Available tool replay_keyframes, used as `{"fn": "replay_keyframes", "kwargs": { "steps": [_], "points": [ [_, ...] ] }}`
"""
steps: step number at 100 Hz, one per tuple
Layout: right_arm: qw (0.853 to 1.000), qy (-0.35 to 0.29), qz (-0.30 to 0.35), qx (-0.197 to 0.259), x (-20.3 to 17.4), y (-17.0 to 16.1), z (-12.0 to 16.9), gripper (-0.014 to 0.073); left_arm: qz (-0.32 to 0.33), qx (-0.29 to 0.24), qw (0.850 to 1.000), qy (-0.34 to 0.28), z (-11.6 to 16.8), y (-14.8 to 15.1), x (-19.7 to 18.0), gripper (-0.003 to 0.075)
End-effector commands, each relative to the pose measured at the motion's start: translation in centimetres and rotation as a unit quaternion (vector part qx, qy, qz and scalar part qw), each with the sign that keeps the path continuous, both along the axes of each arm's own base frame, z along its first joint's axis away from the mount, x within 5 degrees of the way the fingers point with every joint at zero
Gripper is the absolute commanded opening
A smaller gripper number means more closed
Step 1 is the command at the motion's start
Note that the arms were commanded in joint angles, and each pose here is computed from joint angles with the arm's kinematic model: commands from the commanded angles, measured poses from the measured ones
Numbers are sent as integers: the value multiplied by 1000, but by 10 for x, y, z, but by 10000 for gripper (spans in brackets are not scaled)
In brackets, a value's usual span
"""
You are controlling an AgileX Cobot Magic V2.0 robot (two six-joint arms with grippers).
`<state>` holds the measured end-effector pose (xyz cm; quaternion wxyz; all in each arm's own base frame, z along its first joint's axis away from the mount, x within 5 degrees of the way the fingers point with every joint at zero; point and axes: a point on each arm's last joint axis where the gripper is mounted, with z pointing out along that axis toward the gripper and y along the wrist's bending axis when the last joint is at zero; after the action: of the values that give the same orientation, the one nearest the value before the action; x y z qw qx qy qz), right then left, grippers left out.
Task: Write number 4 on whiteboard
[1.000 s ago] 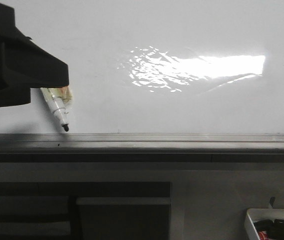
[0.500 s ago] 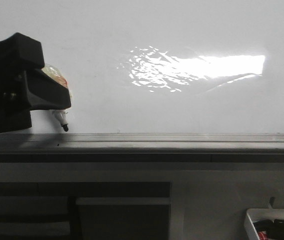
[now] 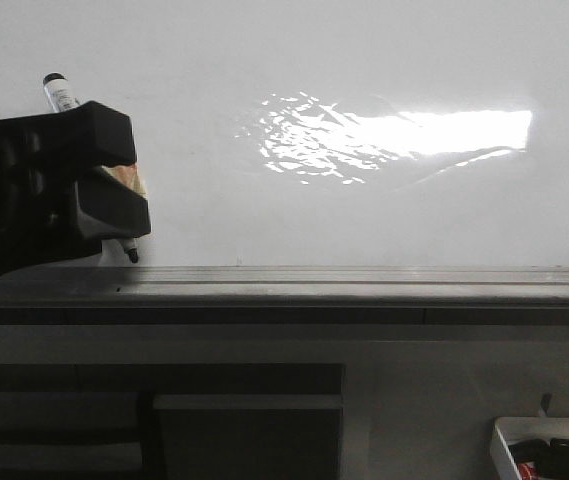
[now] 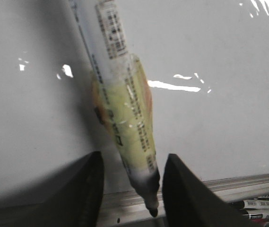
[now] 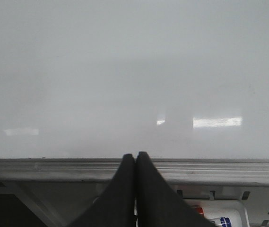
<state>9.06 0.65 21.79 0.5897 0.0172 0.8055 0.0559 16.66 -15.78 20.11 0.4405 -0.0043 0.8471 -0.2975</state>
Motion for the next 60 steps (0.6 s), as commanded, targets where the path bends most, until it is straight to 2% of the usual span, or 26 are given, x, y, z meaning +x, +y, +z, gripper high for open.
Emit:
{"fn": "replay_keyframes", "kwargs": {
  "steps": [1,8,21,26,35,47,60],
  "points": [
    [999,-37,-10,-3,5,-2,15,-61,11,-23,999,-44,14,-4,6,106],
    [999,-31,-5,-10,4,-1,14,-61,15,-24,998,-52,14,-4,8,-21],
    [999,-29,18,-39,4,2,19,-61,10,-20,997,-70,16,-5,8,-20],
    [997,-24,34,-60,5,3,23,-61,-13,-7,996,-87,17,-7,7,-20],
    [996,-7,67,-60,6,9,32,-61,-74,24,988,-130,22,-12,2,-20],
    [990,17,124,-59,10,21,51,-61,-162,68,964,-199,31,-18,-7,-20],
    [984,24,172,-32,15,34,78,-59,-236,117,924,-276,39,-21,-17,-20]
  ]
}}
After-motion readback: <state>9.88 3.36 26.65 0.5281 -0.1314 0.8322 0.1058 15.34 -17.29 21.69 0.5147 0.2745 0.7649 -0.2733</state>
